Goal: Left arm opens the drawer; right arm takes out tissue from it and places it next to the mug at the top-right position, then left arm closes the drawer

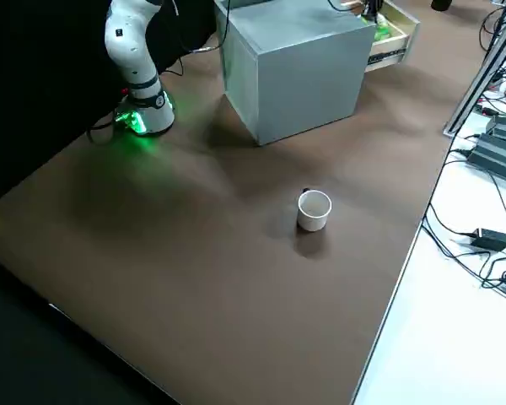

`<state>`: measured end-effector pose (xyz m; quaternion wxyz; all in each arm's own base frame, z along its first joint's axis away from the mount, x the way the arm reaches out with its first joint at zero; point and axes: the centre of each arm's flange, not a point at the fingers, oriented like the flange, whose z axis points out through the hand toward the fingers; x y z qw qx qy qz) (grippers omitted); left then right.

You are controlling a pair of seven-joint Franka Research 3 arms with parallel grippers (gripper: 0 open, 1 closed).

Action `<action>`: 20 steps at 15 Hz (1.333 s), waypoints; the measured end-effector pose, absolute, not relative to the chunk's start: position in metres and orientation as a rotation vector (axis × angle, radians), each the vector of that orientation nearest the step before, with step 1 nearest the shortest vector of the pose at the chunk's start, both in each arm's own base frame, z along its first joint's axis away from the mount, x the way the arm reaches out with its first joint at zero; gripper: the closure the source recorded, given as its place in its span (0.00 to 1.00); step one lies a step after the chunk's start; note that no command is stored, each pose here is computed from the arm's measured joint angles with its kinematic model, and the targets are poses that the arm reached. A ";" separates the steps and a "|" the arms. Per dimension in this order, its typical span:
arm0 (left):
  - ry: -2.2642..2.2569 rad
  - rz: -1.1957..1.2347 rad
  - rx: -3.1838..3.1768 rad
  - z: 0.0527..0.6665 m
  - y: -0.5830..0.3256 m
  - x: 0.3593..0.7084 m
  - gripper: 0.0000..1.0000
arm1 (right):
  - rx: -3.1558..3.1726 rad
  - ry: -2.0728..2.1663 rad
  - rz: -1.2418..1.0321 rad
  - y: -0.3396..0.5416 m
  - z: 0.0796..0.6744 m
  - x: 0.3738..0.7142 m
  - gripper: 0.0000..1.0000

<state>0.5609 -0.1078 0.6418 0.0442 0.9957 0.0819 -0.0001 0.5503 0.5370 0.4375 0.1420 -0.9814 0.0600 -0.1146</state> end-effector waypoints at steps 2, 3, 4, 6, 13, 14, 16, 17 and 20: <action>0.251 0.007 3.042 0.643 -0.108 0.561 0.00 | -2.805 0.217 -0.307 0.533 0.465 0.546 0.98; 0.252 0.013 3.041 0.643 -0.108 0.561 0.00 | -2.790 0.239 -0.280 0.531 0.480 0.543 0.98; 0.253 0.014 3.041 0.643 -0.107 0.562 0.00 | -2.776 0.255 -0.257 0.527 0.497 0.539 0.98; 0.255 0.015 3.040 0.642 -0.106 0.564 0.00 | -2.731 0.295 -0.213 0.515 0.536 0.532 0.98; 0.257 0.001 3.037 0.630 -0.106 0.578 0.00 | -2.652 0.478 -0.190 0.423 0.624 0.554 0.98; 0.258 0.003 3.036 0.630 -0.105 0.578 0.00 | -2.649 0.528 -0.197 0.402 0.623 0.569 0.98; 0.258 0.004 3.037 0.630 -0.104 0.578 0.00 | -2.638 0.622 -0.222 0.353 0.623 0.600 0.98; 0.240 0.002 3.039 0.630 -0.104 0.578 0.00 | -2.635 0.657 -0.236 0.329 0.622 0.614 0.98; 0.132 -0.014 3.050 0.628 -0.095 0.578 0.00 | -2.643 0.724 -0.261 0.261 0.620 0.644 0.98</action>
